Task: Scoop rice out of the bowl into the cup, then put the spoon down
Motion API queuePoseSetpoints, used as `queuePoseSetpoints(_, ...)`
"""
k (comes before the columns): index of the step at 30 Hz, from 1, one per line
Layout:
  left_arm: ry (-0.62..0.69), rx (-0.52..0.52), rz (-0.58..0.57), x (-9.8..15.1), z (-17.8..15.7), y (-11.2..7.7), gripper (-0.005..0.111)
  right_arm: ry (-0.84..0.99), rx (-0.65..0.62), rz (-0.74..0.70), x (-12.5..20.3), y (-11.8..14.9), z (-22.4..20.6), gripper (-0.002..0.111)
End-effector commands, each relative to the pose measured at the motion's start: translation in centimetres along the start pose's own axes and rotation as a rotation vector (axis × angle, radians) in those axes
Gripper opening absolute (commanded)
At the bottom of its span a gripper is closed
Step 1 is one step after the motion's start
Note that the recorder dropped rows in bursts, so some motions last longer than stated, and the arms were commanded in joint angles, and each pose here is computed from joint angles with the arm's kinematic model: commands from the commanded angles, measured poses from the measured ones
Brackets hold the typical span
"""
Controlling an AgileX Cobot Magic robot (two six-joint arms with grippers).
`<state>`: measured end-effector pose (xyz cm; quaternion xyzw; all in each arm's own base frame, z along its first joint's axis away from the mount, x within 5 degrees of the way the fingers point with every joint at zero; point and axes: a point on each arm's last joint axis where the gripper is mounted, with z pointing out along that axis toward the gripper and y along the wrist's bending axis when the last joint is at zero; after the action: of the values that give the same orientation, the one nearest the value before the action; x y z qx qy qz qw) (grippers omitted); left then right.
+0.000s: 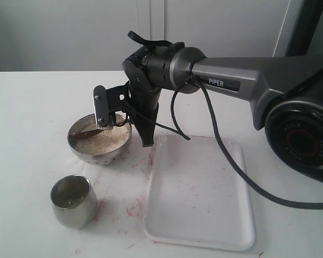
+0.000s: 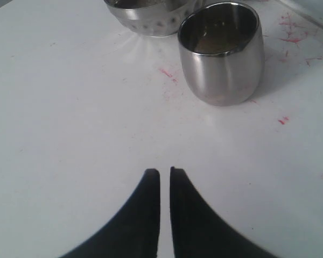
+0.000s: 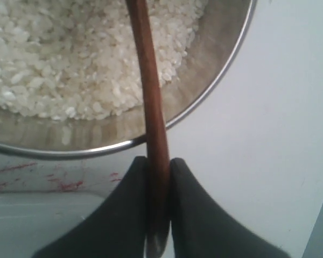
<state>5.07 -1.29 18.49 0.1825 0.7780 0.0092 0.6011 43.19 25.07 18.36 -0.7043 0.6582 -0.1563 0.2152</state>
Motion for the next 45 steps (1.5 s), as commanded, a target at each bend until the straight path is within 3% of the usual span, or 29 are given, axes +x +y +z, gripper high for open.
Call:
queuePoseSetpoints(1, 0.024, 0.018, -0.007, 0.4, 0.1, -0.2, 0.014, 0.000, 0.010, -0.003, 0.2, -0.4, -0.8, 0.000)
queuePoseSetpoints(12, 0.024, 0.018, -0.007, 0.4, 0.1, -0.2, 0.014, 0.025, 0.013, -0.013, 0.4, -0.8, -2.5, 0.000)
queuePoseSetpoints(24, 0.024, 0.018, -0.007, 0.4, 0.1, -0.2, 0.014, 0.128, 0.112, -0.182, -1.3, -0.8, -6.3, 0.000)
queuePoseSetpoints(45, 0.024, 0.018, -0.007, 0.4, 0.1, -0.2, 0.014, 0.114, 0.073, -0.068, -1.5, -0.3, -6.4, 0.000)
